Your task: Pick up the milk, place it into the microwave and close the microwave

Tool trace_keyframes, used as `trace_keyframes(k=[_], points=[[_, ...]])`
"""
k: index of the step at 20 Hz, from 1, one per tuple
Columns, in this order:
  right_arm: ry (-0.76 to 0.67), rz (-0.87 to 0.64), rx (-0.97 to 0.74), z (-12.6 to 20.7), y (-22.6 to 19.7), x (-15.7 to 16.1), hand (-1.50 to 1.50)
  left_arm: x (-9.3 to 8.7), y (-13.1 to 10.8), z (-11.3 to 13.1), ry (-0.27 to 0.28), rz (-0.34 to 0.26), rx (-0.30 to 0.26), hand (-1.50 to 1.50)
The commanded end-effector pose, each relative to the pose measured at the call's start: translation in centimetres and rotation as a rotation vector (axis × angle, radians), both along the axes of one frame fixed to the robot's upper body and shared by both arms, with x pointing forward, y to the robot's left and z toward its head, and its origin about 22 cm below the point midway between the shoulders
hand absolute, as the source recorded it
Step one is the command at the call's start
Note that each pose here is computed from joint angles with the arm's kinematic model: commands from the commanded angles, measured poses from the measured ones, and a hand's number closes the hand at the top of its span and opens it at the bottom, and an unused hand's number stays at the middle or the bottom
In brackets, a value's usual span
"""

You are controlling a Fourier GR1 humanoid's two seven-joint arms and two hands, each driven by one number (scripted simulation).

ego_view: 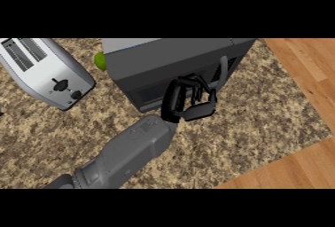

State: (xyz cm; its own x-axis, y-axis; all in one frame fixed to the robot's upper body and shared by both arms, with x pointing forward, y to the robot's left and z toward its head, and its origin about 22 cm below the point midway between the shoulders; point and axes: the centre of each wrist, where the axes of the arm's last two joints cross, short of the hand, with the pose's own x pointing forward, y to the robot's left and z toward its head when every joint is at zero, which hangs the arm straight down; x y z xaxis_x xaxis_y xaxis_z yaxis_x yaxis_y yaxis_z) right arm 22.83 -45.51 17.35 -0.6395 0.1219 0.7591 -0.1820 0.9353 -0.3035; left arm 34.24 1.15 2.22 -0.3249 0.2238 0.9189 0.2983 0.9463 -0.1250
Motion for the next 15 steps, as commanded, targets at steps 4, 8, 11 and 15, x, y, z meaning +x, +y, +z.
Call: trace_keyframes(k=[4,8,11,15], points=[[0.003,0.014,0.029,0.3,-0.9,0.6,-1.5,2.0,-0.1,1.7,-0.004,0.02,0.011,1.5],[-0.005,0.015,0.033,0.9,-1.7,0.8,-1.5,2.0,-0.1,1.7,0.0,0.017,0.011,1.5],[-0.004,0.017,0.042,1.0,-2.0,1.0,-1.5,2.1,-0.4,2.1,-0.014,0.01,0.021,1.5],[-0.004,0.024,0.047,1.1,-2.2,1.3,-1.5,2.0,-0.4,1.8,-0.007,0.008,0.012,1.5]])
